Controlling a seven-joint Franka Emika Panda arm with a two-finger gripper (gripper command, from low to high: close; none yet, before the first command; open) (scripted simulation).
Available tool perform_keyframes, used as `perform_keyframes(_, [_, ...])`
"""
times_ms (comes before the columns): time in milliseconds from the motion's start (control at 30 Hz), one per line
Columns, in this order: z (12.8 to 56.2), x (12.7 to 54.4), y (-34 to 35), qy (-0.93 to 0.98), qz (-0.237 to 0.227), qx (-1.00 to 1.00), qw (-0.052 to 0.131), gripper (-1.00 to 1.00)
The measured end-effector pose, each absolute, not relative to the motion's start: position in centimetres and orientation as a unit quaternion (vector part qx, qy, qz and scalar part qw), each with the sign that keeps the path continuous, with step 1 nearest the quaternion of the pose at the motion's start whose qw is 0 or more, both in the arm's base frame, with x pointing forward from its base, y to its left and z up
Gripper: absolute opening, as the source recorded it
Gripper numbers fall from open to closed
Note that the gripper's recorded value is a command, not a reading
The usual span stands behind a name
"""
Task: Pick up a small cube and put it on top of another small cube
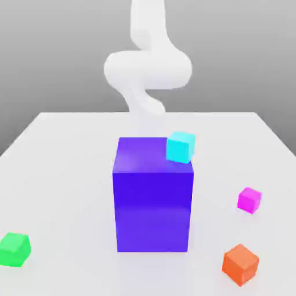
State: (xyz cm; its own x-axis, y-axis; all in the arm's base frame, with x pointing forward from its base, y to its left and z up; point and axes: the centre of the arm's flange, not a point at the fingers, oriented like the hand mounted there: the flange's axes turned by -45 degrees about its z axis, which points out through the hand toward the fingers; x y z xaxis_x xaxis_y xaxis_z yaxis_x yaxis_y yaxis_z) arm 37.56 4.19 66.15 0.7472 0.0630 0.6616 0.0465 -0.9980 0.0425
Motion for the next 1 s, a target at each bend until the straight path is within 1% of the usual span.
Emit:
perform_keyframes(67, [61.2, 39.5, 8.0, 0.065, 0.321, 0.945, 0.023, 0.00])
perform_keyframes(133, [56.3, 40.6, 11.4, 0.100, 0.289, 0.952, 0.031, 0.00])
perform_keyframes(200, [51.3, 40.9, 14.5, 0.134, 0.257, 0.956, 0.038, 0.00])
perform_keyframes(300, [43.8, 40.0, 18.8, 0.188, 0.207, 0.959, 0.042, 0.00])
perform_keyframes(433, [34.0, 36.1, 23.6, 0.264, 0.138, 0.954, 0.039, 0.00])
perform_keyframes(500, [29.8, 33.3, 25.4, 0.300, 0.106, 0.947, 0.034, 0.00])
perform_keyframes(600, [24.3, 28.3, 27.3, 0.352, 0.057, 0.934, 0.021, 0.00])
perform_keyframes(700, [20.2, 21.6, 29.4, 0.420, 0.013, 0.907, 0.004, 0.00])
perform_keyframes(733, [19.6, 19.9, 30.2, 0.440, 0.008, 0.898, 0.001, 0.00])
perform_keyframes(833, [18.6, 21.3, 29.2, 0.413, 0.005, 0.911, -0.006, 0.00])
perform_keyframes(1000, [16.9, 21.4, 29.6, 0.411, 0.006, 0.911, -0.010, 0.00])
